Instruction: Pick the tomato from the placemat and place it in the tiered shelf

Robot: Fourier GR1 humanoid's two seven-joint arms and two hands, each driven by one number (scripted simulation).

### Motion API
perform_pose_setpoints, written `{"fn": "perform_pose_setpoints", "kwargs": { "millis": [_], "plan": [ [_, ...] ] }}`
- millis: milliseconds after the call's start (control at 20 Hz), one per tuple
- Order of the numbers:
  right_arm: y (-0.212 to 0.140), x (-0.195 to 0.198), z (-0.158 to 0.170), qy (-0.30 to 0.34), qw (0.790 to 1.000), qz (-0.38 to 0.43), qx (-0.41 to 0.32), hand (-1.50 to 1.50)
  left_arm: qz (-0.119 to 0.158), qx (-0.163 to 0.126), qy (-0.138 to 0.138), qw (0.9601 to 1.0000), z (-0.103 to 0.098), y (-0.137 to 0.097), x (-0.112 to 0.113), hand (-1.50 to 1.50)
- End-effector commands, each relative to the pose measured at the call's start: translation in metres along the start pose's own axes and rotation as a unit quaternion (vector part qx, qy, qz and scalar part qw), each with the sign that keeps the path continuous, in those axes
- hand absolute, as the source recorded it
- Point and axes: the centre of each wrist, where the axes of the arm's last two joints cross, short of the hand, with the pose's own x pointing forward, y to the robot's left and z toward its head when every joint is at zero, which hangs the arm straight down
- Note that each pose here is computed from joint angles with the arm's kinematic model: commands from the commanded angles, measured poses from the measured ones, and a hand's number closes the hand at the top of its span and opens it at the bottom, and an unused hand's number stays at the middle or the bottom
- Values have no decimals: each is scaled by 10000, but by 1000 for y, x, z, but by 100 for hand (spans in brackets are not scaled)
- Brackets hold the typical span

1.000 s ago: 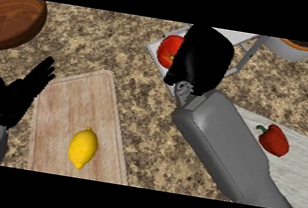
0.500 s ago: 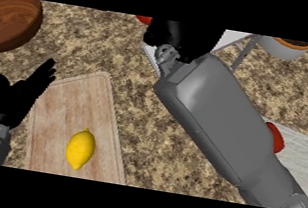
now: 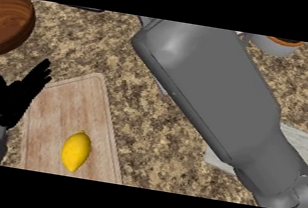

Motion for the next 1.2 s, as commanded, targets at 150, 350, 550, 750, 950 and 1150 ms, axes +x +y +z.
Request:
{"fn": "perform_pose_setpoints", "kwargs": {
  "millis": [150, 350, 550, 750, 950, 1150],
  "plan": [
    [-14, 34, -11, 1253, 9899, 641, -170, 150, 4, 33, 19, 10000, 3, -6, -9, 0],
    [-23, 46, -24, 1464, 9861, 771, -125, 150, 12, 102, -57, 9999, 3, -6, -3, 0],
    [-24, 54, -29, 1538, 9828, 982, -300, 150, 86, 188, -100, 9997, 3, 8, -5, 0],
    [-18, 55, -38, 1711, 9777, 1179, -302, 150, 135, 269, 30, 9995, 10, 5, -14, 0],
    [4, 44, -44, 1860, 9731, 1345, -208, 150, 42, 219, -11, 9998, 20, 9, -15, 0],
    [-2, 46, -49, 1921, 9743, 1164, -134, 150, 157, 196, -5, 9997, 20, 16, -11, 0]
  ]
}}
